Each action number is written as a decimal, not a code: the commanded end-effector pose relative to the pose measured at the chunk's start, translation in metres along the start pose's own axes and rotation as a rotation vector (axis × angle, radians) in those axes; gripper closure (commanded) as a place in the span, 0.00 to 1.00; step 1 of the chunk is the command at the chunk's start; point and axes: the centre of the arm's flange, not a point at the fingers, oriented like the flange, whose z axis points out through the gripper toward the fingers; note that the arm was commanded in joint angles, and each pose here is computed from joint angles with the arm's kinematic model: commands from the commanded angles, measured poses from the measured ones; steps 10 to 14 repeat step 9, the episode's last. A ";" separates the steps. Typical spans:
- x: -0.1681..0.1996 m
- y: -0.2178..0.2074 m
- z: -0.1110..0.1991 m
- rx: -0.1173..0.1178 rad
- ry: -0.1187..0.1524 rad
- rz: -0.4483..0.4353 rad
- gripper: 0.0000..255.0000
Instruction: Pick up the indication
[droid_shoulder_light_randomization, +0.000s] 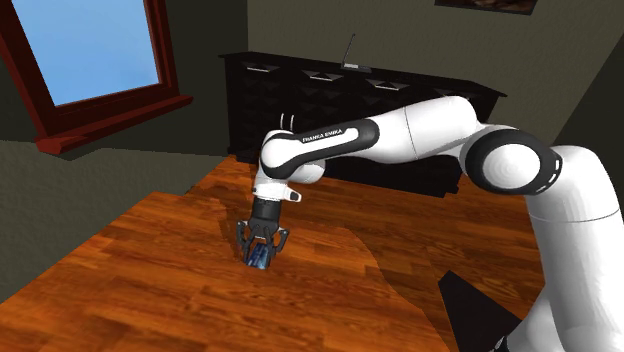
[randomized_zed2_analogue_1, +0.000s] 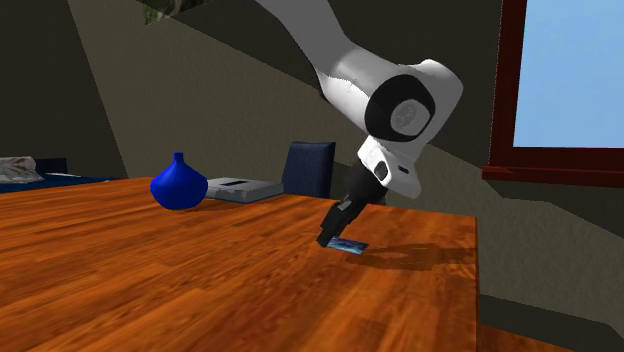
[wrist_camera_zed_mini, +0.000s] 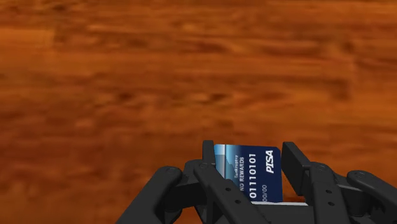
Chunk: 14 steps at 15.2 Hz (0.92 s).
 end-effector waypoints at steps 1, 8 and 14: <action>-0.007 0.001 -0.008 0.000 0.000 0.000 1.00; -0.025 0.000 -0.035 0.000 0.000 0.000 1.00; -0.025 0.000 -0.035 0.000 0.000 0.000 1.00</action>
